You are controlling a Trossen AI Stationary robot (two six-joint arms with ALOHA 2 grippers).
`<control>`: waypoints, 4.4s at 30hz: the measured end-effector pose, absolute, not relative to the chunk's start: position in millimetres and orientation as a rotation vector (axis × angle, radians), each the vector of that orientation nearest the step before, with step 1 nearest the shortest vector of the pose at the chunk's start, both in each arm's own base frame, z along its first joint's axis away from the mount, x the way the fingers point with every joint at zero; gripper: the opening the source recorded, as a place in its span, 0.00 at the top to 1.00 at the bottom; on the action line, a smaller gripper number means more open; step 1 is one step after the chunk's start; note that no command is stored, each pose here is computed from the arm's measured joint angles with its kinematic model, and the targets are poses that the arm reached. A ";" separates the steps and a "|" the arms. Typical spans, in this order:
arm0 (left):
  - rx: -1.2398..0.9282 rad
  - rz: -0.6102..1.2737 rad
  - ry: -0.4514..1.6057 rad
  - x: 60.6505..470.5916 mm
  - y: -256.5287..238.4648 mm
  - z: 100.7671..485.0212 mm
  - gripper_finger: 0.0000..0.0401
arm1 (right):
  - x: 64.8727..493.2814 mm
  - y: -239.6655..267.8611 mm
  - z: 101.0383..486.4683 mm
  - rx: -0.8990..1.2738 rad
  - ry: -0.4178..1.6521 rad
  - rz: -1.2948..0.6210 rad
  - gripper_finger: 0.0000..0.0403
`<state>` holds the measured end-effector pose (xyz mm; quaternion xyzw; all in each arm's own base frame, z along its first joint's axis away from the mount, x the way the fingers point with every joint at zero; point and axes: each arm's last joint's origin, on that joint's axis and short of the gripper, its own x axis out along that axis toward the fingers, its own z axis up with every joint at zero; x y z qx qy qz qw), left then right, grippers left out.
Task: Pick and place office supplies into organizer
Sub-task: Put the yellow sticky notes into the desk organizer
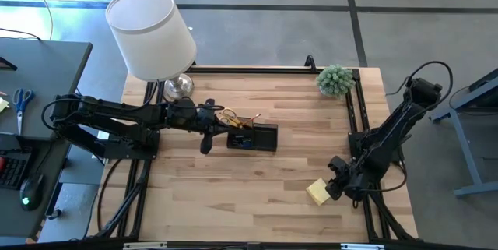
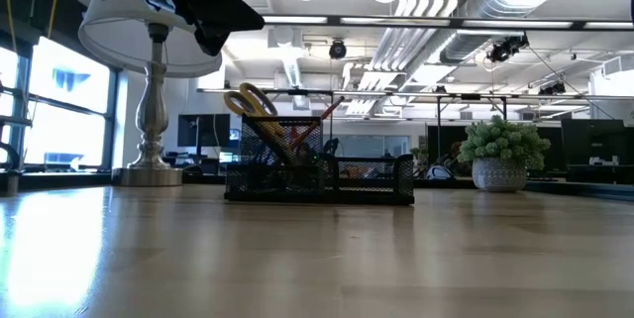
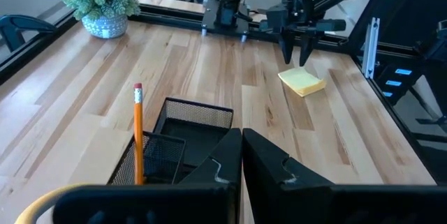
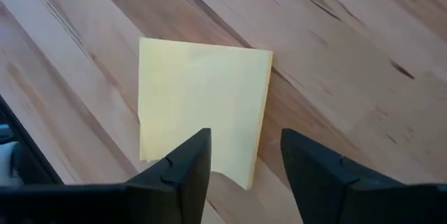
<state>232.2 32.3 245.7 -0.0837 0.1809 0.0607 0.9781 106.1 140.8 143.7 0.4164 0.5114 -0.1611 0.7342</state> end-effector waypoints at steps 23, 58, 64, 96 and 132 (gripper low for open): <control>-0.169 0.123 0.363 232.2 32.3 245.9 0.99 | 118.3 143.4 134.0 0.898 1.143 -0.351 0.58; -0.168 0.126 0.356 232.4 32.4 246.6 0.99 | 172.9 106.4 173.6 0.720 0.944 -0.187 0.99; -0.167 0.128 0.356 232.3 32.5 246.5 0.99 | 216.3 71.0 215.6 0.543 0.874 -0.096 1.00; -0.208 0.116 0.433 229.5 31.4 239.6 0.99 | 372.1 -63.8 241.4 0.013 1.240 0.100 1.00; -0.212 0.119 0.431 229.6 31.4 239.8 0.99 | 372.7 -55.1 187.2 0.011 1.233 0.092 0.96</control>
